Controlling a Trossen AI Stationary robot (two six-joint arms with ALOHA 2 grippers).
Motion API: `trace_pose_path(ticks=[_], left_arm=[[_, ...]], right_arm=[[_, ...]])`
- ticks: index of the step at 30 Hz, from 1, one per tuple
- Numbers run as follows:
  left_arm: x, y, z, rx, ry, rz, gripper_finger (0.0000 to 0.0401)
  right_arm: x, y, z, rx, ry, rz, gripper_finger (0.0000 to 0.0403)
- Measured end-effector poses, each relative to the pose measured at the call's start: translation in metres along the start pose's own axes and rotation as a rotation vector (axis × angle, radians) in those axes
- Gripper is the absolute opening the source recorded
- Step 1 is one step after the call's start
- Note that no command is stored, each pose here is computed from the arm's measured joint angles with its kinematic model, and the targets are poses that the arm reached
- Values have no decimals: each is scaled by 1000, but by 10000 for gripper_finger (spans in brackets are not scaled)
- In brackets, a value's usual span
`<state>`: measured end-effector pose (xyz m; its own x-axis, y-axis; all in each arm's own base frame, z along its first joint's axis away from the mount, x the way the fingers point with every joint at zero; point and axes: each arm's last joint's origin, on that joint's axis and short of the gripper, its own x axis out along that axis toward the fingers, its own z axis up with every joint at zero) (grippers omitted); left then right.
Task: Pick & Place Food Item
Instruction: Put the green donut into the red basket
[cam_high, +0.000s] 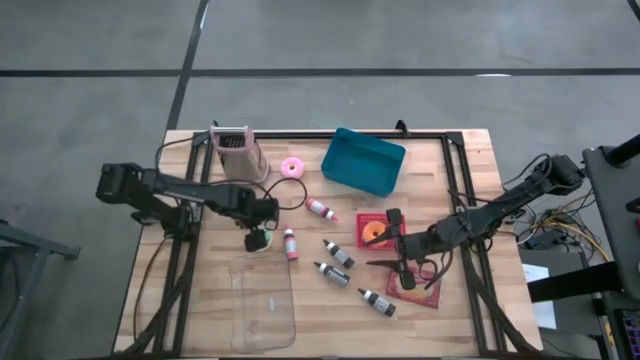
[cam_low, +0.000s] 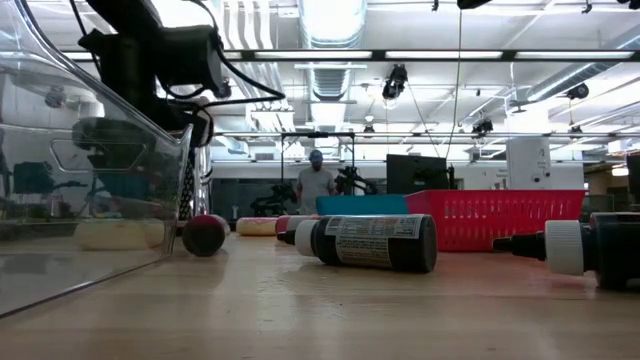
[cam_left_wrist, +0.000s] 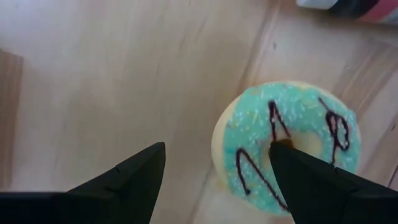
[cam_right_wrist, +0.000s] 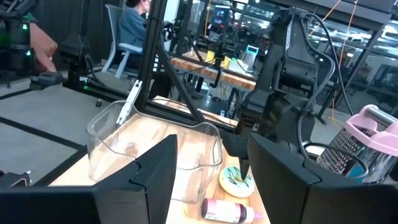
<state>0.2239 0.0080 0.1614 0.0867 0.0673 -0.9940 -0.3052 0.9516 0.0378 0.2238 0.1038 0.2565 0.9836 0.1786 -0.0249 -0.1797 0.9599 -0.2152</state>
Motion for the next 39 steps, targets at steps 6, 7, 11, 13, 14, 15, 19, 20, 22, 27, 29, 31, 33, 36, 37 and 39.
trace_pose_path(ticks=[6,7,11,13,14,15,19,20,22,27,29,31,33,36,37,39], left_arm=[[10,1,5,20,25,-34,292],[12,1,5,23,30,-33,292],[18,0,8,40,44,-32,292],[21,0,9,46,45,-32,291],[22,0,10,51,44,-32,291],[23,0,10,56,45,-33,291],[25,-1,11,67,45,-33,289],[25,-1,11,68,44,-33,286],[24,-1,11,71,41,-34,273],[23,-1,11,90,32,-40,201],[23,-1,11,96,32,-43,158],[23,-1,11,103,30,-44,108],[23,-1,11,112,29,-44,54],[22,-1,11,123,27,-41,16],[22,-1,11,123,27,-37,16],[22,0,11,127,26,-35,14]], right_arm=[[0,0,-1,8,6,2,190],[0,0,-1,9,6,1,190],[0,0,-1,9,6,2,190],[0,0,-1,9,6,2,190],[0,0,-1,9,6,2,190],[0,0,-1,9,6,2,190],[0,0,-1,9,6,1,190],[0,0,-1,9,6,1,190],[0,0,-1,9,6,1,190],[0,0,-1,8,6,1,190],[0,0,-1,7,6,1,190],[0,0,-1,9,6,1,190],[0,0,-1,9,6,1,189],[0,0,-1,9,5,0,187],[0,0,0,9,5,1,187],[0,0,0,8,5,0,187]])
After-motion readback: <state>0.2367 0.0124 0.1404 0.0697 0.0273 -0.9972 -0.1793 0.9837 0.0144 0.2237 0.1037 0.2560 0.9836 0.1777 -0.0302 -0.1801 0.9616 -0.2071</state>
